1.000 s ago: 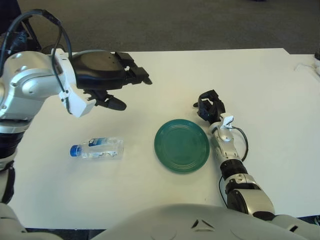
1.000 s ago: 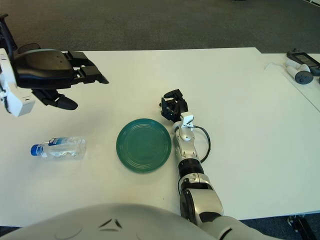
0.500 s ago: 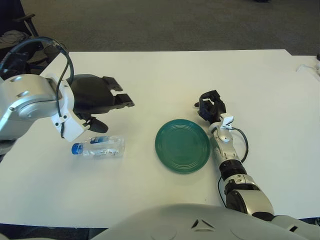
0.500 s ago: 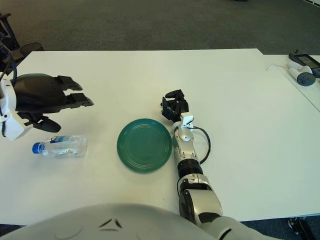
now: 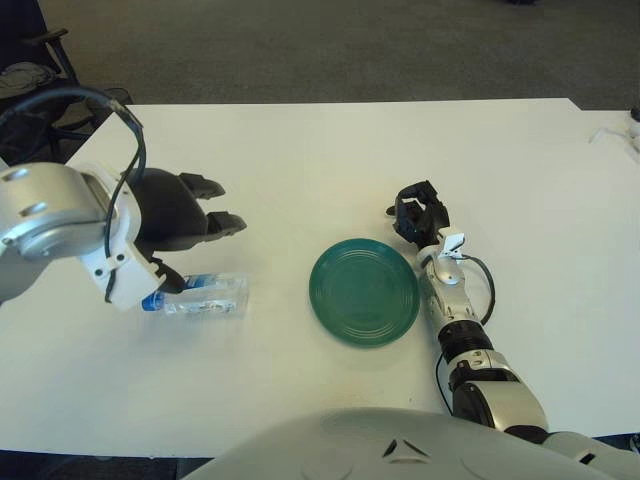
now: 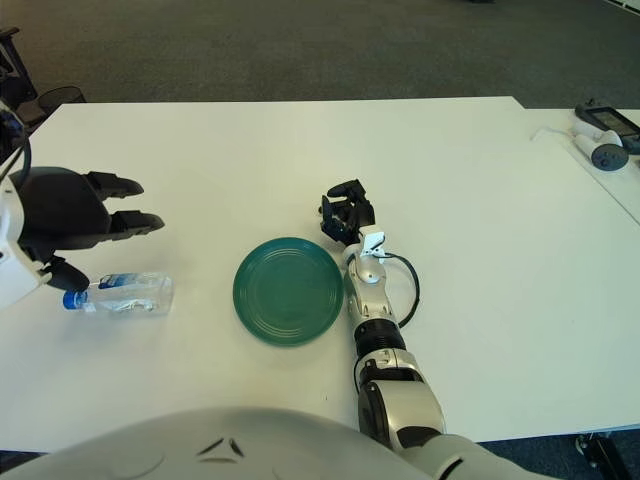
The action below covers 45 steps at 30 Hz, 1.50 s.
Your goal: Put the bottle into the plate.
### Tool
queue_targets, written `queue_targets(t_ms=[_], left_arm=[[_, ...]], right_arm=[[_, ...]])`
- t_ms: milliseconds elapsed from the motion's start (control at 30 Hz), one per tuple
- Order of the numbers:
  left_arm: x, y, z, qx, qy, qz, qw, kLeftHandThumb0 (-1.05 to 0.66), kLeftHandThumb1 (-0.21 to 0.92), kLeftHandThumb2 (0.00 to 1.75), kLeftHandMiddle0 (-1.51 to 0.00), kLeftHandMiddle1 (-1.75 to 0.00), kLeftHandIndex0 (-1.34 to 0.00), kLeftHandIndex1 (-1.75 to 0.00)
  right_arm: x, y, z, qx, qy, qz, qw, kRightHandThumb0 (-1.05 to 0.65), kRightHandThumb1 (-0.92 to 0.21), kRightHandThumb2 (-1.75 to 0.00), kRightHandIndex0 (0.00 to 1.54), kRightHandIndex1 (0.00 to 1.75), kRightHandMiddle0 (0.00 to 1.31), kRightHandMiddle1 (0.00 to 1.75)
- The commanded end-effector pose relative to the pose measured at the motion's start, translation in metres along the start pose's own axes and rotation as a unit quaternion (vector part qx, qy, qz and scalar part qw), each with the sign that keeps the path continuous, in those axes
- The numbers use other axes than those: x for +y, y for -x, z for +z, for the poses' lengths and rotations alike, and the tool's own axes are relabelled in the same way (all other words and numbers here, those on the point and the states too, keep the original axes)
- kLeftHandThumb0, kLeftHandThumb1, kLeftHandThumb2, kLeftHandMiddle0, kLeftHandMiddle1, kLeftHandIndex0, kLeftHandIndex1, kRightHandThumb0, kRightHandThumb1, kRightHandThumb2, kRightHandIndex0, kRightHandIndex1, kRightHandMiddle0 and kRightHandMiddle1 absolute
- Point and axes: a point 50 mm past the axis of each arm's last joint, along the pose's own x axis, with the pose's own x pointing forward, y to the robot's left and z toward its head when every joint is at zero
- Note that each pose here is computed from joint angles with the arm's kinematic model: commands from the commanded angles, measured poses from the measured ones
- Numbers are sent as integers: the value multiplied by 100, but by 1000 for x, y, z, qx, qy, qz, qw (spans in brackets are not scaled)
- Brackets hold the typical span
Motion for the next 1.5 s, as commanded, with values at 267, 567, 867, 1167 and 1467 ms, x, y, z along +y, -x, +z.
queue_targets(t_ms=[267, 567, 867, 1167, 1467], left_arm=[[-17, -7, 5, 45, 5, -39, 998, -105, 92, 51, 0, 0, 0, 0], [-23, -8, 5, 62, 47, -16, 997, -105, 92, 59, 0, 0, 0, 0], [-31, -9, 8, 47, 52, 13, 997, -105, 92, 58, 0, 0, 0, 0], [-40, -16, 11, 38, 36, 21, 998, -105, 92, 49, 0, 0, 0, 0], [-43, -22, 11, 38, 74, -2, 997, -105, 92, 49, 0, 0, 0, 0]], right_arm=[[-11, 24, -46, 114, -11, -22, 993, -1, -60, -86, 52, 144, 33, 170], [-12, 22, -46, 115, -6, -18, 993, -1, -59, -87, 53, 144, 33, 170], [-12, 20, -45, 115, -6, -13, 993, -1, -60, -86, 52, 145, 32, 170], [-12, 18, -44, 114, -10, -10, 993, -1, -60, -86, 52, 145, 32, 170], [-13, 17, -43, 113, -9, -13, 993, -1, -60, -87, 52, 145, 32, 170]])
